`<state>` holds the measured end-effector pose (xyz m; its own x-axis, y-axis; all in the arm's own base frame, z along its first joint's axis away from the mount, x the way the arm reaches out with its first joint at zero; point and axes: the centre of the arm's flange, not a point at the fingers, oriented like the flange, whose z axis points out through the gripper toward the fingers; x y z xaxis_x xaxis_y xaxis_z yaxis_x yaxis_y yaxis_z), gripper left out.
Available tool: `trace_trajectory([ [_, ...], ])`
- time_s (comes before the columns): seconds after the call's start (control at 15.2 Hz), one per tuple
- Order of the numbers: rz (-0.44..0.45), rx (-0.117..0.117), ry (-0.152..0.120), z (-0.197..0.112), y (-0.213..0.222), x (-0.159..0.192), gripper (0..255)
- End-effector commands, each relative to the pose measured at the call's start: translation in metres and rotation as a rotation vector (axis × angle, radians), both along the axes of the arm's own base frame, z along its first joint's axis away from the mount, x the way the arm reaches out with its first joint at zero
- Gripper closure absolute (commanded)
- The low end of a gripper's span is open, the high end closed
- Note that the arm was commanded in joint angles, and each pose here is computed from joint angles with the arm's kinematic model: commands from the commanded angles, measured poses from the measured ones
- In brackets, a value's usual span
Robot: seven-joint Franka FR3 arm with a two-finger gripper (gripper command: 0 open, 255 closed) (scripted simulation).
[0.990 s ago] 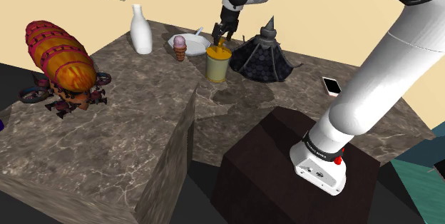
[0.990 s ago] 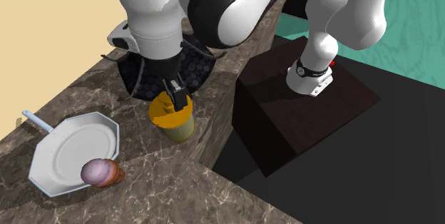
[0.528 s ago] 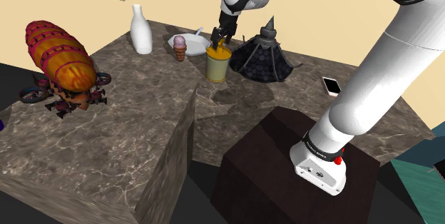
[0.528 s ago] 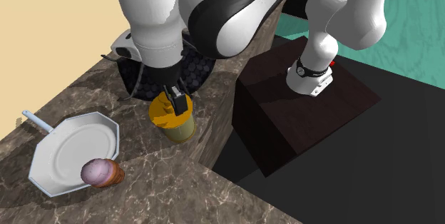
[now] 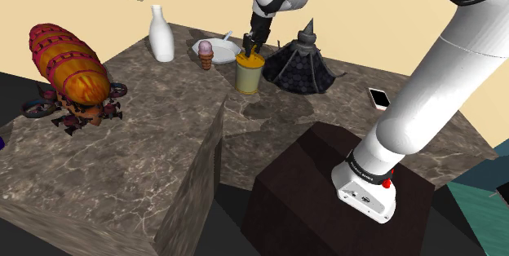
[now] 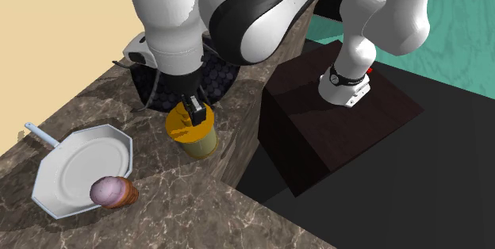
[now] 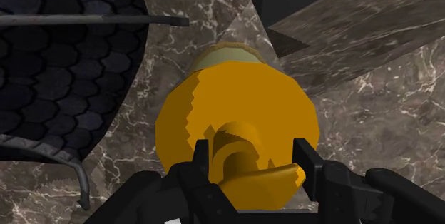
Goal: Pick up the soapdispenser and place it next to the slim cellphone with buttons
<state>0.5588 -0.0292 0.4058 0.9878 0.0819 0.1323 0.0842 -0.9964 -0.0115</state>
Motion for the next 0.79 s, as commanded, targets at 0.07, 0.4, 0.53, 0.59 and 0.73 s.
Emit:
trace_trajectory([
  [0.07, 0.000, 0.000, 0.002, -0.001, 0.000, 0.000, 255],
  [0.4, 0.000, 0.000, 0.002, 0.010, 0.000, 0.000, 255],
  [0.53, 0.000, 0.000, 0.002, 0.020, 0.000, 0.000, 255],
  [0.59, 0.000, 0.000, 0.002, 0.025, 0.000, 0.000, 255],
  [0.73, 0.000, 0.000, 0.002, 0.036, 0.000, 0.000, 255],
])
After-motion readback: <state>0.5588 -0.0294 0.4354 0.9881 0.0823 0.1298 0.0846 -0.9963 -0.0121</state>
